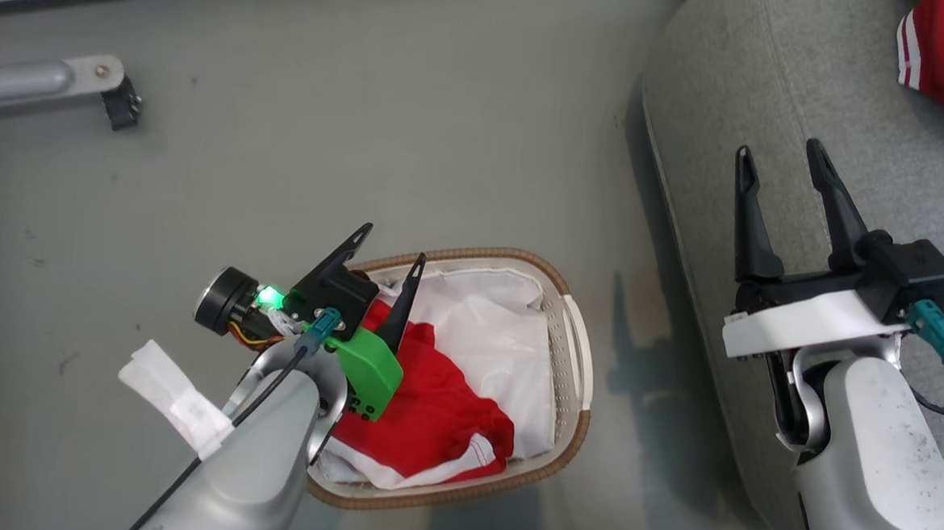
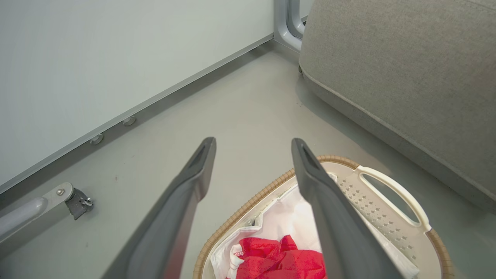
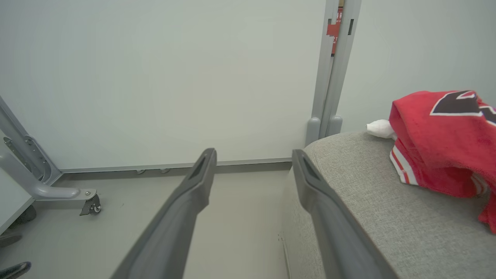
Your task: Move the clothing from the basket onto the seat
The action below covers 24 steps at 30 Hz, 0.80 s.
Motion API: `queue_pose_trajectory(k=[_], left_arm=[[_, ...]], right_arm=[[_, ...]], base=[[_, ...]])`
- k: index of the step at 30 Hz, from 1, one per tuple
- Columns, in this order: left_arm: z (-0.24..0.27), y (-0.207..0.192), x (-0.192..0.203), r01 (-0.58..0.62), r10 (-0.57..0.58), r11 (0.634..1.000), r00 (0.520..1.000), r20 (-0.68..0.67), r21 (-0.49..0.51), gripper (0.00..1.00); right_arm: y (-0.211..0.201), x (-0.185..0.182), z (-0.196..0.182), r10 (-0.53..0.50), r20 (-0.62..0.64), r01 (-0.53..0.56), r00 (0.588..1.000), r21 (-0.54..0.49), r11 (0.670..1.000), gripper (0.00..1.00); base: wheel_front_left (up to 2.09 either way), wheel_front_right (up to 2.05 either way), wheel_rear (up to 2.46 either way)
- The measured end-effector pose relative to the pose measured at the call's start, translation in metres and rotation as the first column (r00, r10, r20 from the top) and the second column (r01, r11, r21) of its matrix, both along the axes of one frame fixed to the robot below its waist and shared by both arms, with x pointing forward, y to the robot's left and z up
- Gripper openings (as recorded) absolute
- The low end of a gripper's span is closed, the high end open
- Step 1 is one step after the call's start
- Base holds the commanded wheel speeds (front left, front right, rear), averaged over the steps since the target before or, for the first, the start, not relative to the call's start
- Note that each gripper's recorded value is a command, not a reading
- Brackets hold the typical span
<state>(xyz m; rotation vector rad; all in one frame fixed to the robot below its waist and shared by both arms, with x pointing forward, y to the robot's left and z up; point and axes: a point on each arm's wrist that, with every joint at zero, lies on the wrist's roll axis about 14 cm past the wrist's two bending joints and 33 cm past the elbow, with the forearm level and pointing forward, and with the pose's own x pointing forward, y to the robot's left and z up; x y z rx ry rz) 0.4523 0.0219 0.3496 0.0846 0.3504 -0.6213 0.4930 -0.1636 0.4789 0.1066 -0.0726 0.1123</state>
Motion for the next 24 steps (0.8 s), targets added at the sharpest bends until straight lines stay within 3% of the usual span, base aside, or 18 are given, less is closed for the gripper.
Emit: queue_pose_trajectory(k=[4,9,17,24], left_arm=[[-0.047,-0.022,-0.012,0.134,-0.127,0.989,0.985,-0.114,0.055,1.0],[-0.102,-0.04,-0.036,0.292,-0.256,0.951,0.928,-0.273,0.103,1.0],[-0.176,-0.036,-0.067,0.463,-0.338,0.871,0.806,-0.485,0.162,1.0],[-0.214,-0.04,-0.082,0.57,-0.394,0.805,0.723,-0.568,0.166,1.0]], right_arm=[[-0.009,0.011,-0.018,-0.02,-0.026,0.02,0.999,0.008,1.0,1.0],[-0.022,0.018,-0.041,-0.052,-0.066,0.054,0.996,0.024,0.998,1.0],[-0.042,0.023,-0.074,-0.095,-0.121,0.097,0.988,0.012,0.995,1.0],[-0.05,0.022,-0.099,-0.109,-0.172,0.111,0.979,-0.003,0.994,1.0]], base=[[0.0,0.0,0.0],[0.0,0.0,0.0],[0.0,0.0,0.0],[0.0,0.0,0.0]])
